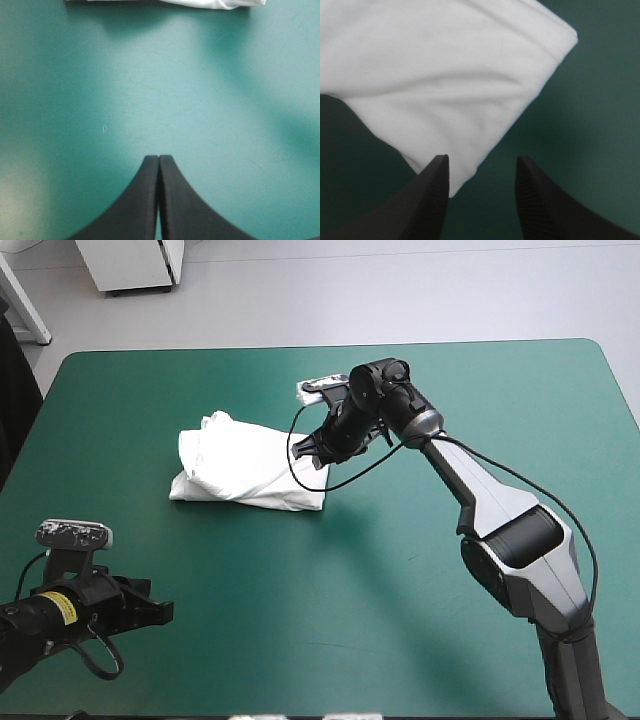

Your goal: Fold the cloth

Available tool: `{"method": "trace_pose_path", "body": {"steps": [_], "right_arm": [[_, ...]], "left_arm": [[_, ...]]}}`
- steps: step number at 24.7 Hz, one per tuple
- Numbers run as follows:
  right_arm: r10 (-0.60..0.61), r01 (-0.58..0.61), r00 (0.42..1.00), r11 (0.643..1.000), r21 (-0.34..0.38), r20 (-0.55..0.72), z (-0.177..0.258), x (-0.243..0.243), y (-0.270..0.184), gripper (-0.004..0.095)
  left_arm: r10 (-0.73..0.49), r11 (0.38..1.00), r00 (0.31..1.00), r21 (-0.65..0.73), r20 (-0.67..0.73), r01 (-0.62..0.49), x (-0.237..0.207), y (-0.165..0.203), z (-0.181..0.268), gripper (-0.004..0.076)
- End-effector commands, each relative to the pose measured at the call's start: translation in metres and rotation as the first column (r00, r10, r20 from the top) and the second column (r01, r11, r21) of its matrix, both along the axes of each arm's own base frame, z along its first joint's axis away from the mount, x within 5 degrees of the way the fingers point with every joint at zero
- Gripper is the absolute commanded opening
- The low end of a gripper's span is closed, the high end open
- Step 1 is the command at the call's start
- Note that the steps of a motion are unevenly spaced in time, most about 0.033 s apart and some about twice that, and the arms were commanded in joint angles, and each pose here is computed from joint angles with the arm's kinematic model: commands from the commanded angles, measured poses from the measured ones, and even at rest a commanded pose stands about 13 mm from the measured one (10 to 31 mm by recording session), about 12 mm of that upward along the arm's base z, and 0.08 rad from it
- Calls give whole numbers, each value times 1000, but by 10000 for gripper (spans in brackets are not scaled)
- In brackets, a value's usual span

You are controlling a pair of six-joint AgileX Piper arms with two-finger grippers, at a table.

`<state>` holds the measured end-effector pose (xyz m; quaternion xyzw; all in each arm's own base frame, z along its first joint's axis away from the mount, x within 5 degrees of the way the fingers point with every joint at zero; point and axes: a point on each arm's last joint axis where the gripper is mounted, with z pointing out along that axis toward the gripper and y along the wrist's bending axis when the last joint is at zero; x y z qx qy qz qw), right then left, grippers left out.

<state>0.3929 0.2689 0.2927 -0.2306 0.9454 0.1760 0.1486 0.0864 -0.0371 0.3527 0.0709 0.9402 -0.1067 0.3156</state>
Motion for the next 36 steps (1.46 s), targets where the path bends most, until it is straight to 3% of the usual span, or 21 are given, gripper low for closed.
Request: {"method": "trace_pose_path", "body": {"steps": [1, 5, 9, 17, 19, 21, 22, 23, 24, 25, 26, 30, 33, 36], "right_arm": [[-23, 19, 997, 998, 63, 70, 24, -2, -11, 415], [-37, 32, 998, 993, 115, 43, 8, 8, -11, 425], [-1, 6, 1000, 984, 180, -24, -8, 13, -5, 517], [14, 0, 998, 979, 203, -68, -22, 15, 2, 526], [20, -4, 997, 977, 215, -68, -22, 15, 3, 490], [17, -2, 998, 976, 216, -67, -22, 15, 3, 386], [17, -2, 998, 976, 216, -67, -22, 15, 3, 310], [27, -13, 998, 977, 214, -60, -22, 15, 3, 141], [29, -16, 998, 977, 212, -57, -22, 15, 3, 60], [28, -18, 998, 980, 198, -49, -23, 16, 2, -13], [28, -20, 999, 982, 186, -45, -23, 16, 1, -15], [26, -25, 999, 999, 27, -34, -30, 18, -13, -17], [-51, 48, 997, 997, -57, -57, -35, 31, -46, -17], [-158, 152, 985, 984, -98, -64, -40, 49, -98, -17]], "left_arm": [[10, 1000, 998, -26, 54, -8, 4, -1, 9, -9], [10, 1000, 998, -26, 54, -8, 4, -1, 9, -9], [10, 1000, 998, -25, 55, -9, 4, -1, 9, -9], [12, 1000, 998, -24, 55, -10, 4, -1, 9, -9], [12, 1000, 998, -24, 55, -11, 4, -1, 9, -9], [12, 1000, 998, -24, 55, -11, 4, -1, 9, -9], [12, 1000, 998, -24, 55, -11, 4, -1, 9, -9], [12, 1000, 998, -24, 55, -11, 4, -1, 9, -9], [12, 1000, 998, -24, 55, -11, 4, -1, 9, -9], [12, 1000, 998, -22, 56, -11, 4, -1, 9, -9], [12, 1000, 998, -22, 56, -11, 4, -1, 9, -9], [14, 1000, 998, -25, 55, -12, 4, -1, 9, -9], [15, 1000, 998, -26, 54, -14, 4, -1, 9, -9], [37, 998, 998, -46, 45, -35, 4, -1, 9, -9]]}}
